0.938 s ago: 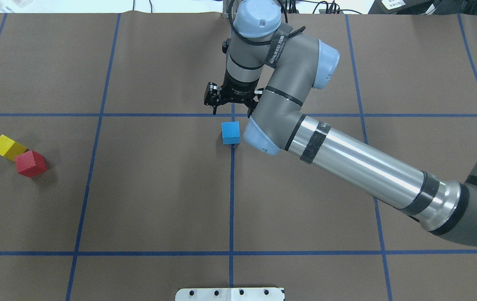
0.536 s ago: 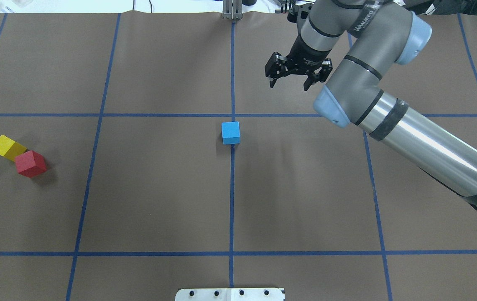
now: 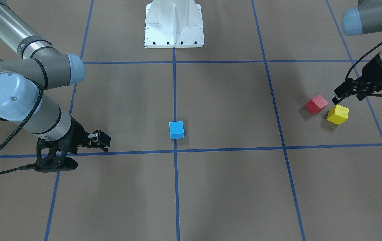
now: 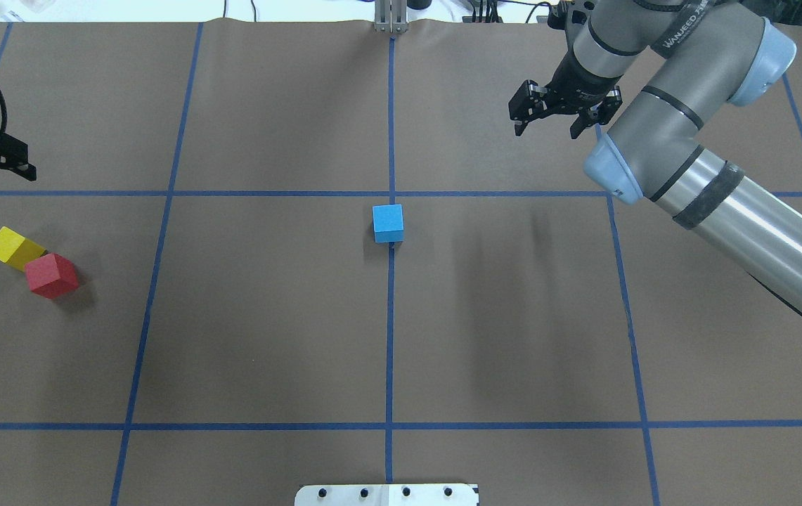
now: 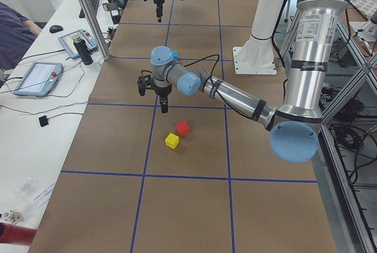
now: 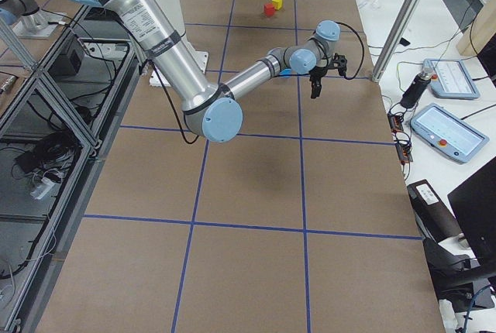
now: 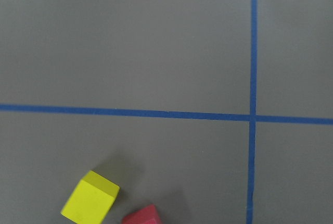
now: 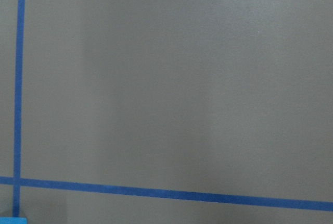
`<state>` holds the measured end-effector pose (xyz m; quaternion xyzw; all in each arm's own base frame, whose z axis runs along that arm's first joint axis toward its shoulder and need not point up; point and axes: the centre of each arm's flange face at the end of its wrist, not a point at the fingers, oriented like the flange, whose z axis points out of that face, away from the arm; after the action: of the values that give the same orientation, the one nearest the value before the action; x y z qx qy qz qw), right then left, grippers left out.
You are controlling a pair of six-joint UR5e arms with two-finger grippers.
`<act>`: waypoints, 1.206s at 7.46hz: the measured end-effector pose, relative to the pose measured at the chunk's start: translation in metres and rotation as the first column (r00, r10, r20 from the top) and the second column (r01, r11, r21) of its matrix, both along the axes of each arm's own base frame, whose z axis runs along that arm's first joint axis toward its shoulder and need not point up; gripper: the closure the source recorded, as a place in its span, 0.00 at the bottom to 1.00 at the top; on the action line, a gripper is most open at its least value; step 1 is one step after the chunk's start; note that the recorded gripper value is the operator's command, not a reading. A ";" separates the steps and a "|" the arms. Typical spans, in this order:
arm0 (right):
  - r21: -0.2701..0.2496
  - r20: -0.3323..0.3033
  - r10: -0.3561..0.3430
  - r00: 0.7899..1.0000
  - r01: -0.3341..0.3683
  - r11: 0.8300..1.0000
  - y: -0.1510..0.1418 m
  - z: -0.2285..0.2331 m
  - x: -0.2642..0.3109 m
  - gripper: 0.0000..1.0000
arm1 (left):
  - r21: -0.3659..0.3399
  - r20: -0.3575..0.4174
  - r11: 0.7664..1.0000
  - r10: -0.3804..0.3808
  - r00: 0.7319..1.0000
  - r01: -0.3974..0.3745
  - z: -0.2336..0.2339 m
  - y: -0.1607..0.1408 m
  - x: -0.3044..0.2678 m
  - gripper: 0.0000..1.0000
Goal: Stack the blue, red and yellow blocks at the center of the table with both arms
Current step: 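Lower the left gripper onto the red cube and close it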
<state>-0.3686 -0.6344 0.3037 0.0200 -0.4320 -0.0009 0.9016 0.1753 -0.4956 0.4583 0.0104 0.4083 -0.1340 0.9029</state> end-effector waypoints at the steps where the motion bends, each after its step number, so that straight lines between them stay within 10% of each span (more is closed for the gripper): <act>1: 0.000 -0.002 0.001 1.000 -0.001 1.000 0.000 0.002 0.001 0.01 | -0.026 0.020 0.998 -0.048 0.999 0.049 0.019 0.020 0.029 0.00; 9: -0.005 -0.019 0.004 1.000 -0.004 1.000 0.001 0.014 -0.001 0.01 | -0.097 0.093 0.993 -0.064 0.994 0.073 0.080 0.061 0.080 0.00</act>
<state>-0.3693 -0.6331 0.3177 0.0187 -0.4232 0.0016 0.9058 0.2549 -0.4343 0.5388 -0.0150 0.3594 -0.1847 0.9146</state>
